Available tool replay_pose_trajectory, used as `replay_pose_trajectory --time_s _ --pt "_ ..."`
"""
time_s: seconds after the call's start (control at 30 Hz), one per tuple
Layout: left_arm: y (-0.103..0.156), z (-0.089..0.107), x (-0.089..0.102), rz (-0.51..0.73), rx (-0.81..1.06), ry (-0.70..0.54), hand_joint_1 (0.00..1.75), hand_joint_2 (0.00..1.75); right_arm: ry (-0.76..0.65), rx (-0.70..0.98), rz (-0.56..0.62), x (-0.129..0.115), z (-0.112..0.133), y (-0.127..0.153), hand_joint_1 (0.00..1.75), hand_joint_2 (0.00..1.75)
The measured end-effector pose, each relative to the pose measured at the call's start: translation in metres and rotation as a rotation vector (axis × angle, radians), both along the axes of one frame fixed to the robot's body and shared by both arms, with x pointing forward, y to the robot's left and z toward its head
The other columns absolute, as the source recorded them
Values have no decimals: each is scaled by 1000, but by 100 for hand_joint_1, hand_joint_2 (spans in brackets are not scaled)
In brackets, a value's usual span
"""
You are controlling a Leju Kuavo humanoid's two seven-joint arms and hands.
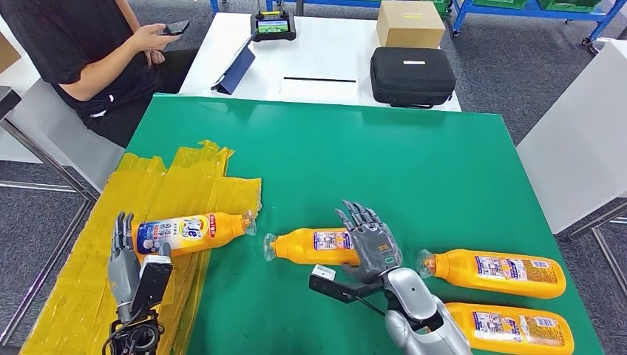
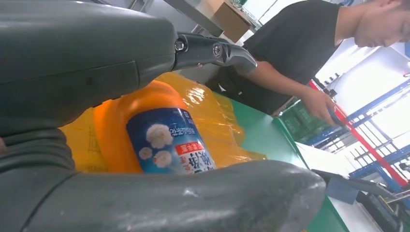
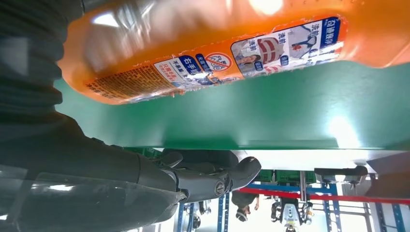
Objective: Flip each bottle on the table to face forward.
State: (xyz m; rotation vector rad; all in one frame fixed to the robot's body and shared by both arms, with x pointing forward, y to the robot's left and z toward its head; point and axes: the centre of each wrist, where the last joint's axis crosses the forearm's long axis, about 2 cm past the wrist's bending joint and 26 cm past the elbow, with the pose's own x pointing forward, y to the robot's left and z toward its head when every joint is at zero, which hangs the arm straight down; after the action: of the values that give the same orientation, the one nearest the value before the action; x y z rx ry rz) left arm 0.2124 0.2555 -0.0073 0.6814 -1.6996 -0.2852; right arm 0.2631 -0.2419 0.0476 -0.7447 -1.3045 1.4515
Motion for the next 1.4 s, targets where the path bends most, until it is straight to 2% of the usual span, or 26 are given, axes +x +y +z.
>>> replay_pose_trajectory --time_s 0.03,0.13,0.17,0.47,0.67,0.97,1.1,1.3,1.4 --pt "0 0 0 1 -2 -2 0 0 8 3 3 1 -1 -1 39 175" --pt "0 0 0 5 -11 -8 0 0 47 9 20 11 -4 -4 170 175" --pt "0 0 0 7 -15 -9 0 0 64 11 29 15 -7 -6 175 175" --pt "2 3 3 27 -54 -30 0 0 217 -1 93 43 -27 -9 175 175" --pt "3 6 6 23 -74 -44 0 0 262 -12 81 42 -34 -23 175 175" --pt "0 7 8 -12 -140 -42 0 0 247 37 50 39 -36 -35 175 175" --pt "-1 10 11 -59 -244 -36 0 175 196 188 23 30 -36 -39 175 175" --pt "2 16 14 -136 -435 -34 0 175 68 530 -33 -2 -30 -43 175 175" --pt "4 18 14 -146 -485 -54 0 175 -26 699 -41 -18 -20 -48 175 175"
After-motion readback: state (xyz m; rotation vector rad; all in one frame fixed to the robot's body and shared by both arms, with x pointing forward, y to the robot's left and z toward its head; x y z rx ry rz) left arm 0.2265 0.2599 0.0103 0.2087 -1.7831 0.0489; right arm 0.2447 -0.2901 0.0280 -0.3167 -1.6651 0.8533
